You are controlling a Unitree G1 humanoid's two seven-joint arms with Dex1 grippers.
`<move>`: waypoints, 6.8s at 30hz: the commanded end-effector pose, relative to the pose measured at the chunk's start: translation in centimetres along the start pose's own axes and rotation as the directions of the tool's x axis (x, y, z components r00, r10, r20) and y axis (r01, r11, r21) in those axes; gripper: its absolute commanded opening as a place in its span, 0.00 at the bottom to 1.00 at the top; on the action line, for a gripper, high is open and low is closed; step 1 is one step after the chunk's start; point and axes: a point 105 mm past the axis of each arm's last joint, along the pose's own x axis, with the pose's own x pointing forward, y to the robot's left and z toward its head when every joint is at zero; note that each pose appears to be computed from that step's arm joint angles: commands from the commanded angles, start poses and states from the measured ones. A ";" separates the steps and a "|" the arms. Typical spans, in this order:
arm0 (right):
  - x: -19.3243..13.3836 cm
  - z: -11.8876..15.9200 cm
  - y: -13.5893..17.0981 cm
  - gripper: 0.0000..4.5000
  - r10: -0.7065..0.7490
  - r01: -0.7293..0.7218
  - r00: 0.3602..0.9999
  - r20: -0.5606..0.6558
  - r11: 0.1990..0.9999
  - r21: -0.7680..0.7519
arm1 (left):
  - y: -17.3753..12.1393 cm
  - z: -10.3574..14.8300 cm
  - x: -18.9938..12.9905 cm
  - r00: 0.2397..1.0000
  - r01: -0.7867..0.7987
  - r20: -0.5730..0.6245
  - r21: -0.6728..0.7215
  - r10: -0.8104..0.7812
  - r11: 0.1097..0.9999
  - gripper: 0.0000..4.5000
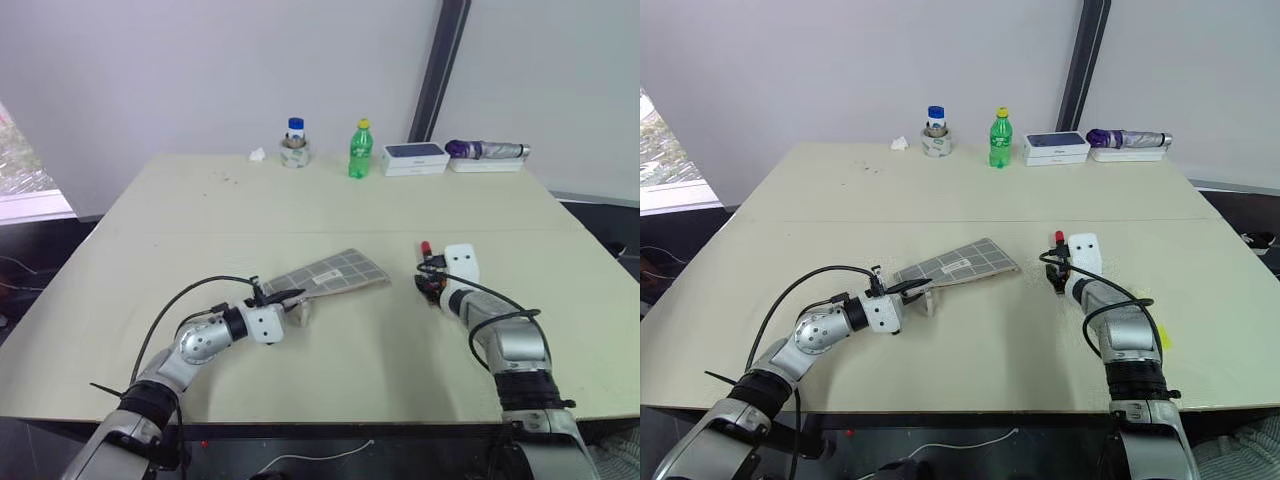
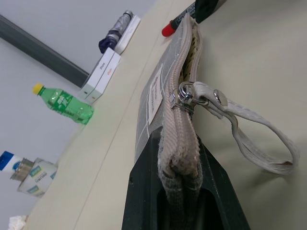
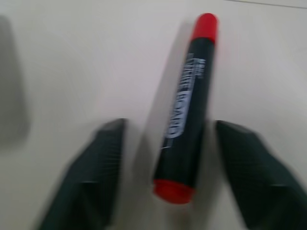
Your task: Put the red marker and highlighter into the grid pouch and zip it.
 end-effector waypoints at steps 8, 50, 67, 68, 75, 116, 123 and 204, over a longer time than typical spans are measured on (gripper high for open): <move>-5.1 6.6 2.0 0.09 0.308 -0.273 0.892 0.330 0.950 -0.150 | 1.4 0.3 0.8 0.998 -0.052 0.022 -0.059 0.053 0.997 0.00; -8.0 3.0 9.8 0.09 0.676 -0.330 0.734 -0.062 0.275 -0.903 | 1.0 3.8 2.3 0.972 0.138 0.171 0.131 -0.160 0.982 0.00; -6.9 1.5 9.6 0.20 0.673 -0.275 0.731 -0.109 0.145 -0.950 | 1.0 4.7 0.8 0.957 0.155 0.228 0.116 -0.178 0.981 0.00; -6.9 1.4 9.4 0.32 0.670 -0.278 0.734 -0.111 0.148 -0.949 | 1.0 4.5 0.8 0.959 0.153 0.222 0.114 -0.175 0.982 0.00; -9.0 1.5 8.0 0.97 0.675 -0.407 0.730 -0.105 0.306 -0.861 | 0.9 3.7 0.9 0.969 0.153 0.179 0.103 -0.169 0.983 0.00; -14.6 -7.7 -11.0 0.43 -0.166 0.171 0.983 -0.076 0.983 0.069 | -0.7 2.8 2.0 0.978 0.132 0.151 0.079 -0.142 0.988 0.00; -13.9 -4.9 -9.3 0.19 -0.052 0.053 0.998 0.022 0.998 -0.028 | -0.7 2.9 2.0 0.979 0.125 0.152 0.077 -0.135 0.989 0.00; -11.3 -2.1 12.0 0.98 0.665 -0.665 0.733 0.139 0.745 -0.059 | -2.5 6.4 5.9 0.936 0.244 0.177 0.292 -0.303 0.925 0.00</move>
